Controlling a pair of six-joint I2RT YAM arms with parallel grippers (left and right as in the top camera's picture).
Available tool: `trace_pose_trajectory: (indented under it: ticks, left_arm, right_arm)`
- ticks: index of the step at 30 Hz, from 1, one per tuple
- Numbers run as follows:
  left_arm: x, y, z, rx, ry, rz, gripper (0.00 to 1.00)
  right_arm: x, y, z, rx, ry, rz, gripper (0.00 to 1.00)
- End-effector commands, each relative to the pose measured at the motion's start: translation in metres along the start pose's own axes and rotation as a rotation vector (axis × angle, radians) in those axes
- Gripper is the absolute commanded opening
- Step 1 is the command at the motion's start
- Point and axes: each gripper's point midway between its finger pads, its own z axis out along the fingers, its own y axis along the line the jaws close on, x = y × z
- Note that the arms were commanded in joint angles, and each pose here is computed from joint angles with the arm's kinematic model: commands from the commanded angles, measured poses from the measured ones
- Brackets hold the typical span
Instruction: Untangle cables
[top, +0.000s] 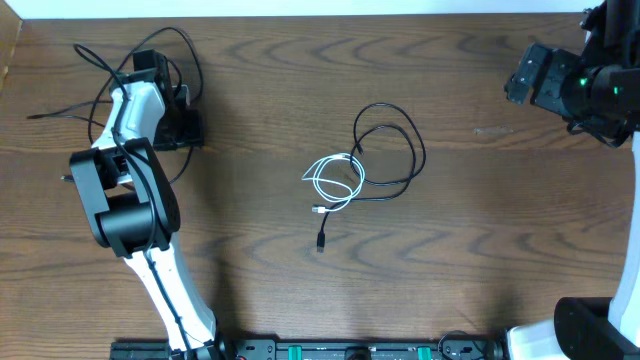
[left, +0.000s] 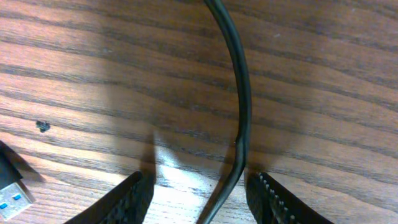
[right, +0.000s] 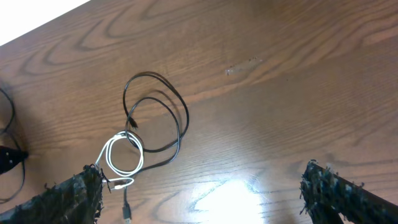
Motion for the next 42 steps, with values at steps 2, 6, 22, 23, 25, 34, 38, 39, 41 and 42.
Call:
trace_pose_trajectory:
  ticks: [2, 6, 22, 23, 25, 34, 38, 39, 41, 42]
  left_arm:
    - [0.016, 0.006, 0.02, -0.036, 0.043, 0.007, 0.48]
    - [0.014, 0.006, 0.022, -0.036, 0.03, 0.006, 0.26]
    - [-0.072, 0.013, -0.049, -0.004, -0.251, -0.102, 0.08]
    - [-0.087, 0.012, -0.069, 0.018, -0.31, -0.11, 0.07]
    - [-0.112, 0.015, -0.105, 0.045, -0.413, -0.148, 0.07]
    - [-0.161, 0.063, -0.203, 0.11, -0.69, -0.44, 0.11]
    - [-0.141, 0.061, -0.142, 0.098, -0.525, -0.455, 0.57]
    - [-0.135, 0.06, -0.124, 0.091, -0.478, -0.46, 0.62]
    - [-0.121, 0.067, -0.09, 0.048, -0.39, -0.478, 0.68]
    - [-0.115, 0.072, -0.08, 0.026, -0.357, -0.488, 0.7]
  right_arm:
    - [0.0, -0.001, 0.001, 0.006, 0.002, -0.009, 0.99]
    - [0.0, -0.001, 0.001, 0.006, 0.002, -0.009, 0.99]
    - [0.0, -0.001, 0.001, 0.006, 0.002, -0.009, 0.99]
    - [0.0, -0.001, 0.001, 0.006, 0.002, -0.009, 0.99]
    - [0.0, -0.001, 0.001, 0.006, 0.002, -0.009, 0.99]
    - [0.0, -0.001, 0.001, 0.006, 0.002, -0.009, 0.99]
    - [0.0, -0.001, 0.001, 0.006, 0.002, -0.009, 0.99]
    - [0.0, -0.001, 0.001, 0.006, 0.002, -0.009, 0.99]
    - [0.0, -0.001, 0.001, 0.006, 0.002, -0.009, 0.99]
    - [0.0, -0.001, 0.001, 0.006, 0.002, -0.009, 0.99]
